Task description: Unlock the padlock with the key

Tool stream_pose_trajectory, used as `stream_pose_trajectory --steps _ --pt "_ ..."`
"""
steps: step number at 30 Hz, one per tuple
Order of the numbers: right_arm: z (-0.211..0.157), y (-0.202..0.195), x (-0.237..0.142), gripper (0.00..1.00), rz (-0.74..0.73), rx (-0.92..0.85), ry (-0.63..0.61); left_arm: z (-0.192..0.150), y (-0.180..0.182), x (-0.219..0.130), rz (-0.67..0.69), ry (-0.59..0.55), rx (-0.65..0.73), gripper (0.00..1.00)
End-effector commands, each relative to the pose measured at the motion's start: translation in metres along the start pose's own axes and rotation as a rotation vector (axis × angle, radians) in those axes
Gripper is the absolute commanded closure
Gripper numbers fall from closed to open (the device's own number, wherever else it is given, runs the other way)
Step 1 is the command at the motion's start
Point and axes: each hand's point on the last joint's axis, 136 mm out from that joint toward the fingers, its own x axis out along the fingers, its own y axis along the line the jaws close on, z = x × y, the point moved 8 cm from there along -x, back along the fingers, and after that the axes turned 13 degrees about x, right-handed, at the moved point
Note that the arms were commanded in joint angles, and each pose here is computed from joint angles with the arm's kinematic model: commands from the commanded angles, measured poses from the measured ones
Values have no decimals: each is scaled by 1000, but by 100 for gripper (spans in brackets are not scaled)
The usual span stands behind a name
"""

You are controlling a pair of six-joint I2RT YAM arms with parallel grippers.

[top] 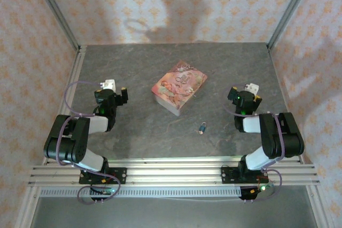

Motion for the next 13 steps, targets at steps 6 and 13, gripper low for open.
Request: stream_pose_trajectory --steps 6,13 --pt "7 5 1 1 3 -3 -21 4 1 1 -4 -7 -12 0" --pt "7 7 0 1 9 -10 -19 4 1 1 -5 -7 -11 0"
